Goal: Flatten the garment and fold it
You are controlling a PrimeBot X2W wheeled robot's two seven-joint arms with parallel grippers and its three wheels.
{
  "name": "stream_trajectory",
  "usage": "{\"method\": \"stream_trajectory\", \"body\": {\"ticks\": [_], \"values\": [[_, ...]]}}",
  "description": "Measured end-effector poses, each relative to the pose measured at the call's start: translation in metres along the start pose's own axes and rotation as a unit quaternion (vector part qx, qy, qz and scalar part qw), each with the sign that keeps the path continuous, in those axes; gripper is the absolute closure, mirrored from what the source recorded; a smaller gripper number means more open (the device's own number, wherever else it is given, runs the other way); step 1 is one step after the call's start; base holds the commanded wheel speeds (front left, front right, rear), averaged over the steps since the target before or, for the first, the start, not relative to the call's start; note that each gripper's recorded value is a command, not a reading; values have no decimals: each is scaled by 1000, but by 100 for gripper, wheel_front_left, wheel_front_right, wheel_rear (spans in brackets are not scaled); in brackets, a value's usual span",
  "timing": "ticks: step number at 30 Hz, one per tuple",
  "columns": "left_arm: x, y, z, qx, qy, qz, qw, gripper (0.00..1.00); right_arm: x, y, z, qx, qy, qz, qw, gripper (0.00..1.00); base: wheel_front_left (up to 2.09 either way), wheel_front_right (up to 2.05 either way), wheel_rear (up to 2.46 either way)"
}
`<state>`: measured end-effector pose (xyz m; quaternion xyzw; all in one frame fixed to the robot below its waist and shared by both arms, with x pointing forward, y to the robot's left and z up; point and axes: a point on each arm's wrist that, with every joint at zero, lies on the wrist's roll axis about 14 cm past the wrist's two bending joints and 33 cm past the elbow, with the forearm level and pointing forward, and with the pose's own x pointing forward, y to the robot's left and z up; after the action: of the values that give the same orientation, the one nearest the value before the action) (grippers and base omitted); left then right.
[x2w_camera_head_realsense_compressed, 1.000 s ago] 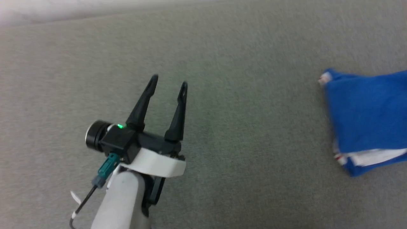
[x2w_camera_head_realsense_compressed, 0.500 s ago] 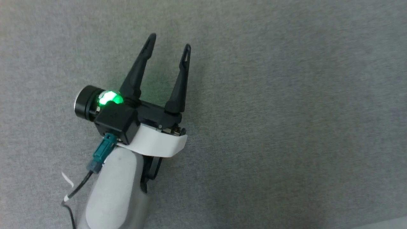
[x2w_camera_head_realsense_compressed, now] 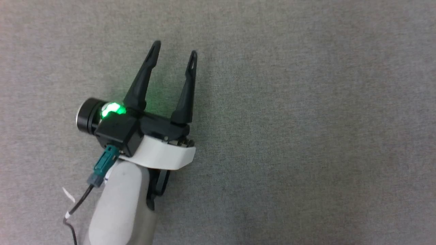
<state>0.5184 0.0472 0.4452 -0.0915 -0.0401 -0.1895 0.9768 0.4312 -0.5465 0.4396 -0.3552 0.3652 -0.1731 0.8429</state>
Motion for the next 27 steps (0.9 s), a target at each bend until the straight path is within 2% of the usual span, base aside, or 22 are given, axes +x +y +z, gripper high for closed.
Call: {"method": "stream_trajectory", "body": {"ticks": [5, 8, 11, 14, 18, 25, 27], "values": [[-17, 11, 13, -5, 1, 32, 999, 0, -9, -6, 59, 47, -106, -10, 993, 0, 0, 0, 0], [-30, 18, 24, 9, 2, 52, 999, 0, -25, -6, 102, 83, -185, -9, 979, 0, 0, 0, 0], [-42, 19, 42, 22, -9, 64, 998, 0, -50, -9, 139, 111, -259, -8, 960, 0, 0, 0, 0], [-55, 22, 64, 32, -26, 76, 996, 0, -81, -12, 173, 142, -327, -5, 934, 0, 0, 0, 0], [-81, 28, 85, 45, -38, 101, 993, 0, -128, 9, 210, 197, -409, 32, 890, 0, 0, 0, 0], [-117, 30, 116, 57, -64, 124, 989, 0, -210, 32, 215, 287, -496, 63, 817, 0, 0, 0, 0], [-126, 29, 121, 60, -67, 129, 988, 0, -230, 44, 208, 314, -506, 72, 800, 0, 0, 0, 0]]}}
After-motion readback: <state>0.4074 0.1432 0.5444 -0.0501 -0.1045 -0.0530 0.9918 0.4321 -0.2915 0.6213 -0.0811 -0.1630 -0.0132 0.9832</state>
